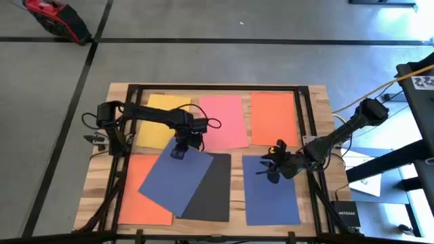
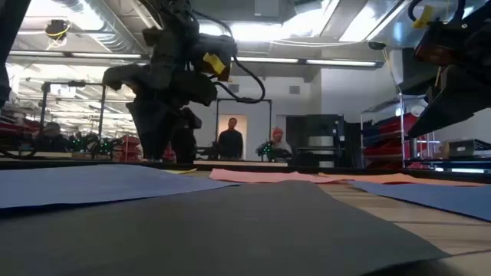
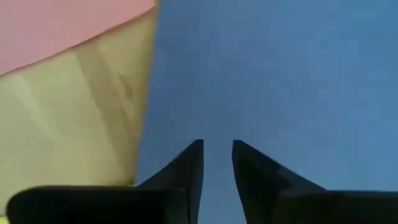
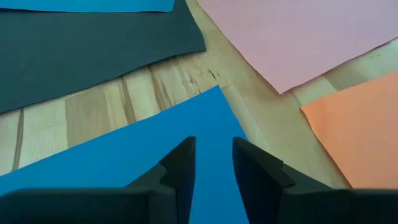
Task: Organize paper
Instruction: Stack the blue paper on top of the blue paper on the table
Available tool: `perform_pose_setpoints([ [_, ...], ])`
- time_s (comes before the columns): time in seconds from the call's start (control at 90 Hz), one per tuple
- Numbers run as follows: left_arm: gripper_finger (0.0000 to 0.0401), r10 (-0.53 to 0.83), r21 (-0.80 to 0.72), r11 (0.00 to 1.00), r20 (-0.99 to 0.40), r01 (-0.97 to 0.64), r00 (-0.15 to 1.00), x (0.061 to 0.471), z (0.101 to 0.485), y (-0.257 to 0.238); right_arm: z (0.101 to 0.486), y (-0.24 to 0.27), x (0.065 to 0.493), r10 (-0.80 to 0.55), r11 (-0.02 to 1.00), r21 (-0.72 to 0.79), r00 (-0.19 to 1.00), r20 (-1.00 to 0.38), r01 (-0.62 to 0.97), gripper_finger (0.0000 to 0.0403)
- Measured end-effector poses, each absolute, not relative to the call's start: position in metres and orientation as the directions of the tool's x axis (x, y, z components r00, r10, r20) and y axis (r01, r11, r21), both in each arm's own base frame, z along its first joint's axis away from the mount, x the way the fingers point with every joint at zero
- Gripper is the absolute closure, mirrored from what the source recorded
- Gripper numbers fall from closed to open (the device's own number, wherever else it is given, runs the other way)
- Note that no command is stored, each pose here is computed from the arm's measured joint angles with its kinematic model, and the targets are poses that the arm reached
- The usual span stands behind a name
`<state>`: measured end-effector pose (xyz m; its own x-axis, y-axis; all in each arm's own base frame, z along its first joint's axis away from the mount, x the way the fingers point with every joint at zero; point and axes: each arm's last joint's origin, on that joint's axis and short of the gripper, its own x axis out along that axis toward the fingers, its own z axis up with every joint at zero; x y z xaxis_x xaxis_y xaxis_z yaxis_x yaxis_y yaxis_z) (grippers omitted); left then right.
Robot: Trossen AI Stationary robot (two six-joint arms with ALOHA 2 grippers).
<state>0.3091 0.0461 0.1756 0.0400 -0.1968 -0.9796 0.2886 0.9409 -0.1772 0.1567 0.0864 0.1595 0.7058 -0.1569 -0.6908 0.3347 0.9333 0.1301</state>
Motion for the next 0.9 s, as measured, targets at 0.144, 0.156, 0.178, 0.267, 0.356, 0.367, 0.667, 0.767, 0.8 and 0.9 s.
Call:
perform_pose_setpoints([
  [0.144, 0.0289, -0.191, -0.171, 0.949, -0.98, 0.264, 0.052, 0.308, 0.176, 0.055, 0.159, 0.086, 0.157, -0.157, 0.933, 0.13, 0.706, -0.691, 0.335, 0.0308],
  [0.156, 0.0286, -0.19, -0.17, 0.95, -0.98, 0.262, 0.053, 0.308, 0.176, 0.055, 0.159, 0.086, 0.157, -0.157, 0.933, 0.13, 0.706, -0.691, 0.335, 0.0308],
  [0.178, 0.0281, -0.187, -0.167, 0.952, -0.981, 0.257, 0.055, 0.308, 0.176, 0.057, 0.159, 0.086, 0.157, -0.157, 0.933, 0.13, 0.706, -0.691, 0.335, 0.0308],
  [0.267, 0.0265, -0.184, -0.165, 0.957, -0.981, 0.239, 0.06, 0.307, 0.176, 0.063, 0.159, 0.086, 0.157, -0.157, 0.933, 0.13, 0.706, -0.691, 0.334, 0.0308],
  [0.356, 0.0252, -0.185, -0.17, 0.961, -0.982, 0.218, 0.049, 0.305, 0.176, 0.067, 0.159, 0.086, 0.157, -0.157, 0.933, 0.13, 0.706, -0.691, 0.334, 0.0308],
  [0.367, 0.025, -0.185, -0.171, 0.961, -0.982, 0.216, 0.047, 0.305, 0.176, 0.067, 0.159, 0.086, 0.157, -0.157, 0.933, 0.13, 0.706, -0.691, 0.334, 0.0308],
  [0.667, 0.0242, -0.185, -0.168, 0.955, -0.981, 0.245, 0.05, 0.305, 0.175, 0.069, 0.159, 0.086, 0.157, -0.157, 0.933, 0.13, 0.706, -0.691, 0.334, 0.0308],
  [0.767, 0.0241, -0.19, -0.178, 0.956, -0.981, 0.233, 0.03, 0.305, 0.17, 0.071, 0.159, 0.086, 0.157, -0.157, 0.934, 0.129, 0.706, -0.691, 0.334, 0.0308],
  [0.8, 0.0241, -0.193, -0.183, 0.955, -0.981, 0.231, 0.019, 0.306, 0.167, 0.071, 0.159, 0.086, 0.157, -0.157, 0.934, 0.129, 0.706, -0.691, 0.334, 0.0308],
  [0.9, 0.0241, -0.189, -0.185, 0.953, -0.982, 0.24, -0.006, 0.308, 0.159, 0.072, 0.159, 0.086, 0.157, -0.157, 0.934, 0.13, 0.706, -0.691, 0.334, 0.0308],
])
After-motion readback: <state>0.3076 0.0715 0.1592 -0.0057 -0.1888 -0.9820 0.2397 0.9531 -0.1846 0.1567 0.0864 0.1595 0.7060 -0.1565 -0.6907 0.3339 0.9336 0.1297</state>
